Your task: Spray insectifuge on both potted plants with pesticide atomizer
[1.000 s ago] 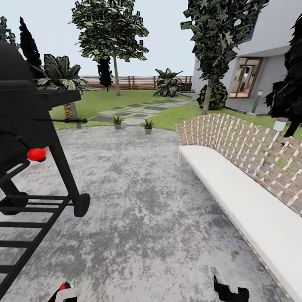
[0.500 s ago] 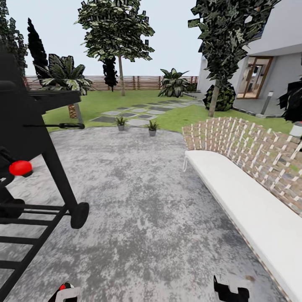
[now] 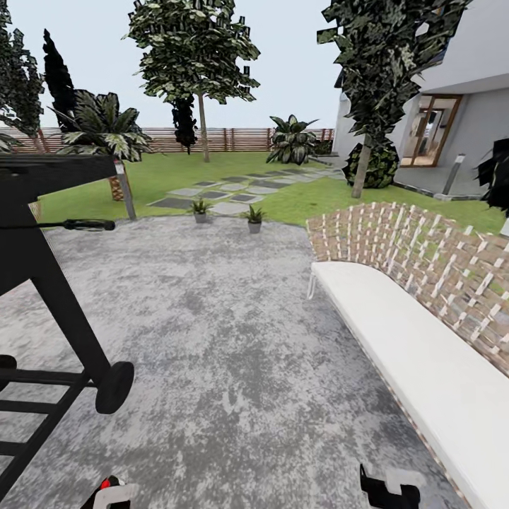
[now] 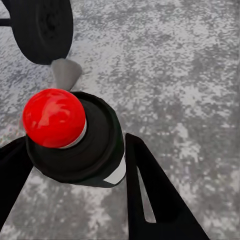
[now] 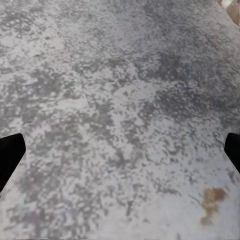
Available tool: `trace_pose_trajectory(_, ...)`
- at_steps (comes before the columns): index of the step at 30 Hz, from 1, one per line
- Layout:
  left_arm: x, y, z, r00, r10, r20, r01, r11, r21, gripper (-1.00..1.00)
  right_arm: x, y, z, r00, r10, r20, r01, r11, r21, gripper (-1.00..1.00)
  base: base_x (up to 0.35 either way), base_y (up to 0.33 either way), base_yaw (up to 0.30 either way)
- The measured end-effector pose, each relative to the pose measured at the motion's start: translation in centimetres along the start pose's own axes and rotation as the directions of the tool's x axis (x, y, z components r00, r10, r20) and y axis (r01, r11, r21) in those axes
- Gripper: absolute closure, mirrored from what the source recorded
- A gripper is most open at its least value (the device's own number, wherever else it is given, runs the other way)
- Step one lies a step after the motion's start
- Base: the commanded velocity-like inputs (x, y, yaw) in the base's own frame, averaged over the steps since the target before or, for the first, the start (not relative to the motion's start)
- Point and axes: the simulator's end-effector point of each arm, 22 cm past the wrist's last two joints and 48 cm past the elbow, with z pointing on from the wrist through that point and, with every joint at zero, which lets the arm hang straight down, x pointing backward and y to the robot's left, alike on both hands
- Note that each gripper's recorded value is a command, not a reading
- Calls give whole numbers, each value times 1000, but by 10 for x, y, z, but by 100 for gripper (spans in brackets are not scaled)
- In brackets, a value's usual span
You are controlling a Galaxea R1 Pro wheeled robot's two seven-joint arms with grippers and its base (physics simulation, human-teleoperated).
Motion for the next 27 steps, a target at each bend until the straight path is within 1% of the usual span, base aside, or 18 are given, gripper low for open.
trace_pose_trajectory(5,0,0,0,1000,0,0,0,1000,0,100,0,0,0,1000,0,0,0,1000,0,-100,338,-2,10)
trace_pose_trajectory(9,0,0,0,1000,0,0,0,1000,1,100,0,1,0,1000,0,0,0,1000,-1,-100,338,0,168)
trace_pose_trajectory(12,0,0,0,1000,0,0,0,1000,1,100,0,1,0,1000,0,0,0,1000,-1,-100,338,0,69)
trace_pose_trajectory(27,1,0,0,1000,0,-1,0,1000,1,100,0,1,0,1000,0,0,0,1000,-1,-100,338,0,7)
